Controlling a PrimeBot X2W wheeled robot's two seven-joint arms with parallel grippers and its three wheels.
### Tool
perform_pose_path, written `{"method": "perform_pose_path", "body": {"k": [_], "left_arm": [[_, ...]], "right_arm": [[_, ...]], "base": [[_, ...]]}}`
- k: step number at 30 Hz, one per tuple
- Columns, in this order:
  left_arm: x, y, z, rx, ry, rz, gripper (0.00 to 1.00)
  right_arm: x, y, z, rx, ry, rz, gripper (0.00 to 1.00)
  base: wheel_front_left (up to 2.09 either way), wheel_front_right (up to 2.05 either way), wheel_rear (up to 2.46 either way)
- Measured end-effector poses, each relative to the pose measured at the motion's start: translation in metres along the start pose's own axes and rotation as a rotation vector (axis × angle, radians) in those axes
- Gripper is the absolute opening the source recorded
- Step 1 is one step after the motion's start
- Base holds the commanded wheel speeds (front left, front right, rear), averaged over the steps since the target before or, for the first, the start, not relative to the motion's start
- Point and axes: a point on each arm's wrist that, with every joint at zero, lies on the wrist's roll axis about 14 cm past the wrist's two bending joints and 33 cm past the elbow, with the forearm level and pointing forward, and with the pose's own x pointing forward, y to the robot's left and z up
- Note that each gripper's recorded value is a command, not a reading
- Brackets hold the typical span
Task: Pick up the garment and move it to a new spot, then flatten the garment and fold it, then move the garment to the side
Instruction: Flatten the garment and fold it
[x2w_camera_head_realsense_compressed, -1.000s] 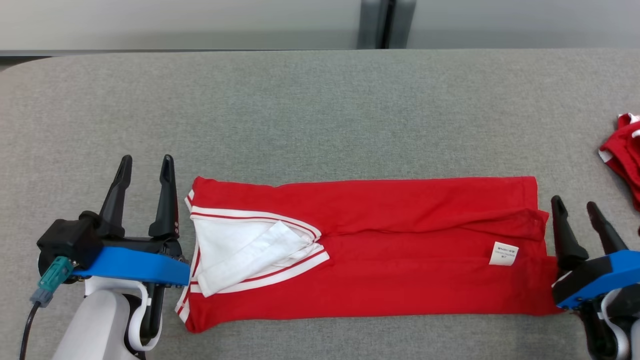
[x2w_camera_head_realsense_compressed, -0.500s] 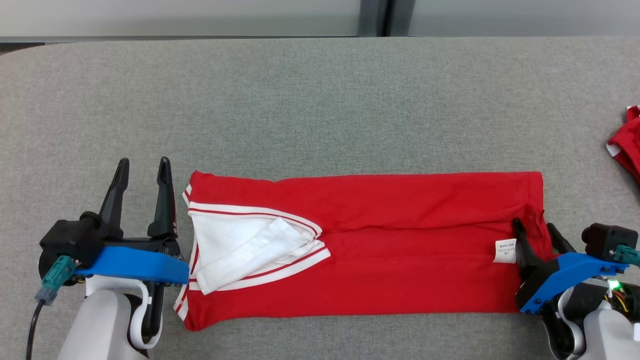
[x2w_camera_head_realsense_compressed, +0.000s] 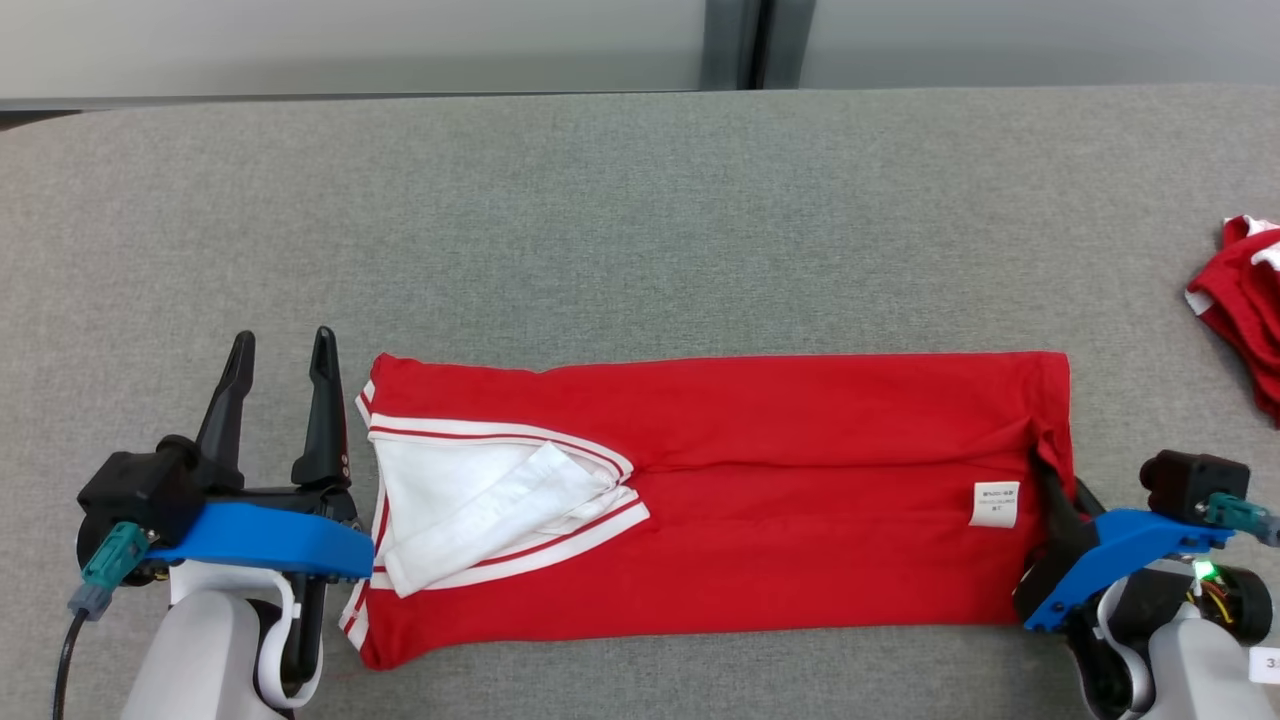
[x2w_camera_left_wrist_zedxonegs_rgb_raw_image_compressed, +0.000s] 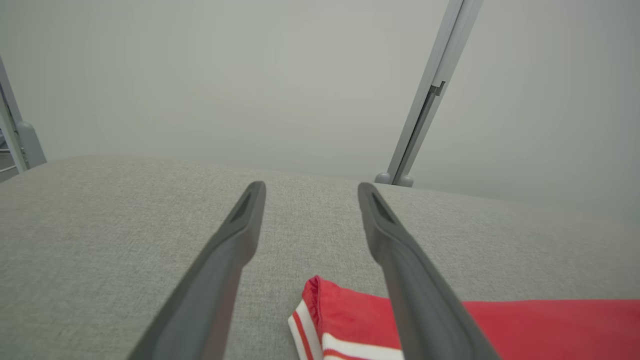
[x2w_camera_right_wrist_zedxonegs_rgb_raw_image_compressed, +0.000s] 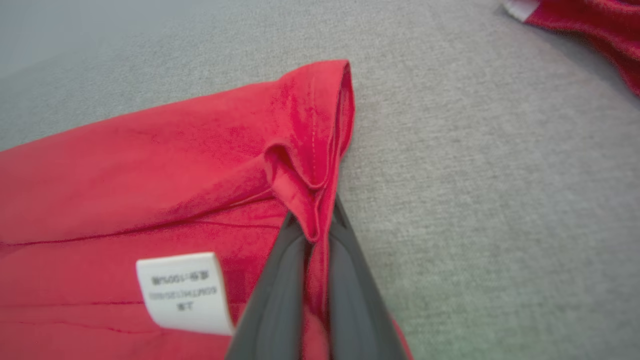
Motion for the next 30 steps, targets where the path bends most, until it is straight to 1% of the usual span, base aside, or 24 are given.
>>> {"method": "perform_pose_path", "body": {"k": [4,11,14,16,19,22,26,30], "left_arm": [[0.000,-0.003,0.000,-0.002,-0.001,-0.005,1.00],[-0.003,-0.007,0.004,-0.007,-0.013,-0.010,1.00],[-0.005,-0.007,0.005,-0.008,-0.015,-0.009,1.00],[-0.005,-0.007,0.006,-0.009,-0.019,-0.007,1.00],[-0.006,-0.006,0.007,-0.011,-0.021,-0.004,1.00],[-0.007,-0.004,0.008,-0.011,-0.023,0.002,1.00],[-0.008,-0.002,0.008,-0.013,-0.023,0.007,1.00],[-0.007,0.000,0.008,-0.014,-0.025,0.011,1.00]], "right_arm": [[-0.006,-0.012,0.019,0.011,-0.050,-0.032,0.00],[-0.031,-0.063,0.064,-0.050,-0.132,-0.153,0.00],[-0.044,-0.072,0.080,-0.078,-0.156,-0.185,0.00],[-0.050,-0.071,0.087,-0.082,-0.163,-0.187,0.00],[-0.054,-0.057,0.089,-0.092,-0.159,-0.157,0.00],[-0.054,-0.031,0.084,-0.101,-0.139,-0.093,0.00],[-0.049,0.023,0.076,-0.114,-0.114,0.065,0.00],[-0.046,0.090,0.061,-0.149,-0.073,0.259,0.00]], "base": [[0.00,0.00,0.00],[0.00,0.00,0.00],[0.00,0.00,0.00],[0.00,0.00,0.00],[0.00,0.00,0.00],[0.00,0.00,0.00],[0.00,0.00,0.00],[0.00,0.00,0.00]]}}
